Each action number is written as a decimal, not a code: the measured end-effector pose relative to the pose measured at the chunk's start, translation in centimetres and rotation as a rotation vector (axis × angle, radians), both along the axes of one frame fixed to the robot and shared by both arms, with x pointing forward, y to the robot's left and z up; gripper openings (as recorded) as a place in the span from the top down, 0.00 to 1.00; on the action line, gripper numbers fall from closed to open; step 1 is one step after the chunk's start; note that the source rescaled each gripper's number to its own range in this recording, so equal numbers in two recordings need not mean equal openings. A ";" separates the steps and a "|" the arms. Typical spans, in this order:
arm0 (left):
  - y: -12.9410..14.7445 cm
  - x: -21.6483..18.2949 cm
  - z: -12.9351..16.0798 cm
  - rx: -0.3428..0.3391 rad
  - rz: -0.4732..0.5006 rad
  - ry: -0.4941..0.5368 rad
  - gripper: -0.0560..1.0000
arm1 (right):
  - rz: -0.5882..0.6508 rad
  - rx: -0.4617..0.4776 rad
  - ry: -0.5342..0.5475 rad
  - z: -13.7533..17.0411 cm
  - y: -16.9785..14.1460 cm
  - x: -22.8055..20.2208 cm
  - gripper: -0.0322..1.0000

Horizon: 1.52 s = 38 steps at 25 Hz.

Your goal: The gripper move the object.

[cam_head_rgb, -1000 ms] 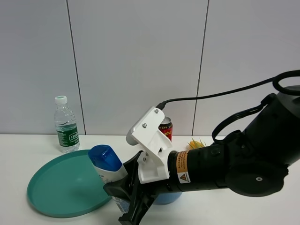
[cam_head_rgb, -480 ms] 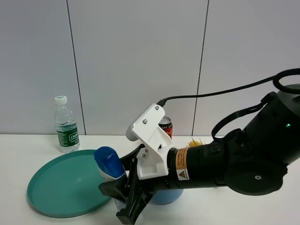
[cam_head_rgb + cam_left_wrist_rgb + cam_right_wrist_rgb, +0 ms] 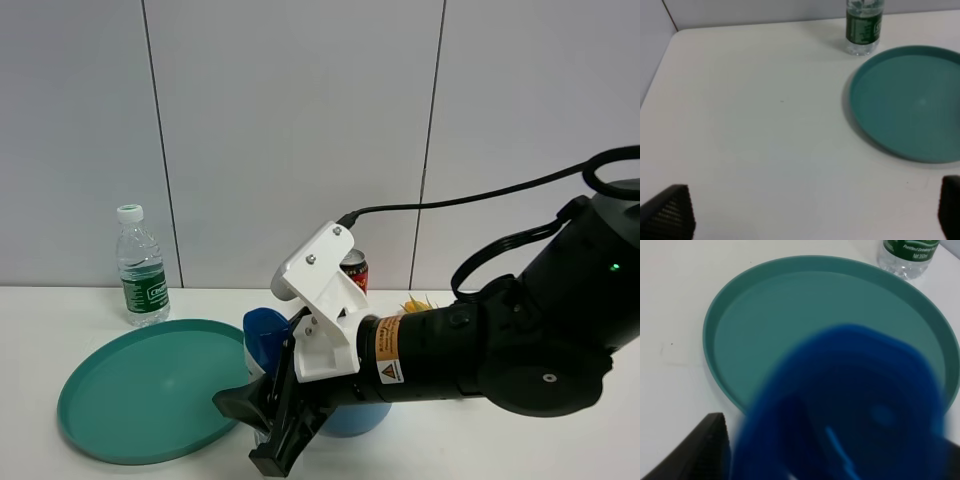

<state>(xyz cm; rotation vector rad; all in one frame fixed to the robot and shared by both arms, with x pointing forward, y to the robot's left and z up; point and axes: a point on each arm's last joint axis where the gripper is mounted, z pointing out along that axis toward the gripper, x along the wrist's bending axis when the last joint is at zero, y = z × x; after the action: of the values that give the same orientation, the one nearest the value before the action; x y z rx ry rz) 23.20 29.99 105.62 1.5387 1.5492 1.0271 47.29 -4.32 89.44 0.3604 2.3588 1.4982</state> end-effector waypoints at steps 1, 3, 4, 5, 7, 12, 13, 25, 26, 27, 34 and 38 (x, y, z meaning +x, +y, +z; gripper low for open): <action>0.0 0.0 0.0 0.000 0.000 0.000 0.00 | 0.000 0.000 0.000 0.0 0.0 0.0 0.61; 0.0 0.0 0.0 0.000 0.000 0.000 0.00 | 0.000 0.000 0.000 0.0 0.0 0.0 0.61; 0.0 0.0 0.0 0.000 0.000 0.000 0.00 | 0.000 0.001 0.000 0.0 0.0 0.0 0.61; 0.0 0.0 0.0 0.000 0.000 0.000 0.00 | 0.000 0.003 -0.002 0.1 0.0 0.0 0.60; 0.0 0.0 0.0 0.000 0.000 0.000 0.00 | 0.001 0.005 -0.004 0.2 0.0 0.0 0.56; 0.0 0.0 0.0 0.000 0.000 0.000 0.00 | -0.001 0.023 -0.021 1.1 0.0 0.0 0.43; 0.0 0.0 0.0 0.000 0.000 0.000 0.00 | -0.003 0.027 -0.020 1.4 0.0 0.0 0.42; 0.0 0.0 0.0 0.000 0.000 0.000 0.00 | -0.040 0.102 -0.007 5.4 -0.5 -0.4 0.40; 0.0 0.0 0.0 0.000 0.000 0.000 0.00 | -0.042 0.111 -0.017 6.0 -0.6 -0.5 0.40; 0.0 0.0 0.0 0.000 0.000 0.000 0.00 | -0.043 0.119 -0.028 6.6 -0.7 -0.5 0.40; 0.0 0.0 0.0 0.000 0.000 0.000 0.00 | -0.061 0.193 -0.145 12.4 -2.1 -1.7 0.40; 0.0 0.0 0.0 0.000 0.000 0.000 0.00 | -0.136 0.143 -0.189 15.6 -3.8 -2.4 0.40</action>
<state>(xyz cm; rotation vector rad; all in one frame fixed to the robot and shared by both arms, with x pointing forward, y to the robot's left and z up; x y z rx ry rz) 23.20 29.99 105.62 1.5387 1.5492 1.0271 44.85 -8.13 105.06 0.3869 2.0473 1.5676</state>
